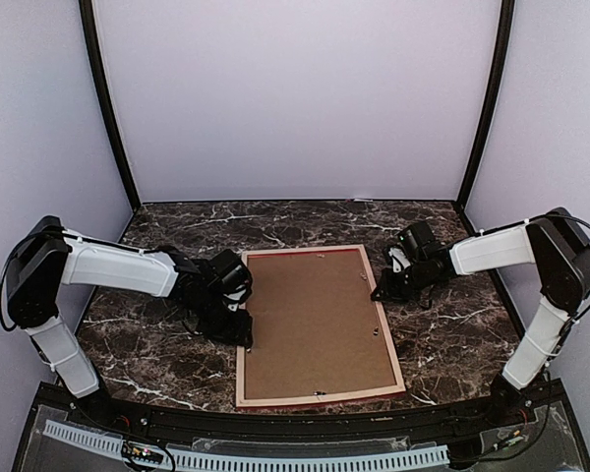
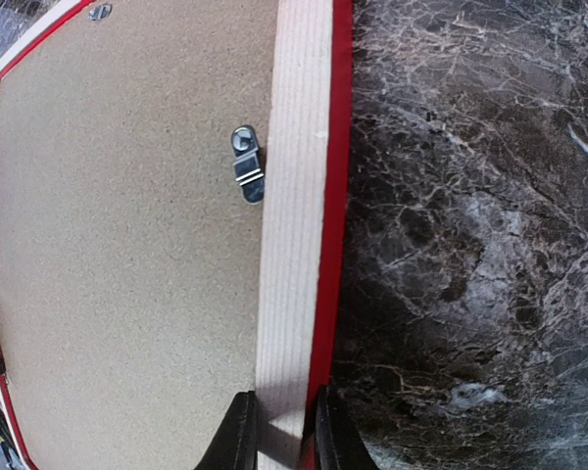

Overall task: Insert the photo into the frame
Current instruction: Press the fastener onto the backboard.

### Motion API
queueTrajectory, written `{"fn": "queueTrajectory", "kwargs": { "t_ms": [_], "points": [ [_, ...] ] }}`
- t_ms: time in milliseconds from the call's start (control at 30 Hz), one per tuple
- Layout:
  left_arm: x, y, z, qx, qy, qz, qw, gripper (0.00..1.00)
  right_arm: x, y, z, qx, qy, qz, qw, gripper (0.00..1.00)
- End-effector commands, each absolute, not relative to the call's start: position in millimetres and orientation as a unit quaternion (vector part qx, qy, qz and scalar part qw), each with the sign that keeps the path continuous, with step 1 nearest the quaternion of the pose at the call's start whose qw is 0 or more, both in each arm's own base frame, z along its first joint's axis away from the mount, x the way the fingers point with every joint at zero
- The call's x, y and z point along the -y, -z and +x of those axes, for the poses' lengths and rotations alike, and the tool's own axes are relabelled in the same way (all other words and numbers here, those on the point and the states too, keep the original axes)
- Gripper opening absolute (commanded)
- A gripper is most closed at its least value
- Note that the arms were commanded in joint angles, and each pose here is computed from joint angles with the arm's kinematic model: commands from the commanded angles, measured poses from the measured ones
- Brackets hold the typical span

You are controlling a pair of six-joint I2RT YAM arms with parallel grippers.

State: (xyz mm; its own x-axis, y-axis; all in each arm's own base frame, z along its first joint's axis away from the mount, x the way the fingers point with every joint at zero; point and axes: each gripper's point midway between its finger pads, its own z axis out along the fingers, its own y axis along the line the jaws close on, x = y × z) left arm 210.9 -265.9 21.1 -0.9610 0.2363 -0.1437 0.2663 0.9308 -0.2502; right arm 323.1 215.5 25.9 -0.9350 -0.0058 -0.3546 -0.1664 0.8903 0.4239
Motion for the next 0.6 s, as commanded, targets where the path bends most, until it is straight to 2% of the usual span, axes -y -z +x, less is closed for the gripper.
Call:
{"fn": "queueTrajectory", "kwargs": {
  "t_ms": [0,267,567],
  "points": [
    [230.2,11.0,178.7,-0.988,0.053,0.145,-0.013,0.50,-192.9,15.5,294.4,-0.976,-0.183,-0.036,0.110,0.00],
    [226.6,11.0,171.8,-0.986,0.049,0.158,-0.025,0.40,-192.5,14.9,294.2,-0.976,-0.182,-0.035,0.111,0.00],
    [221.5,10.7,157.7,-0.981,0.050,0.180,-0.058,0.36,-192.5,14.3,294.5,-0.977,-0.181,-0.036,0.109,0.00]
  ]
}}
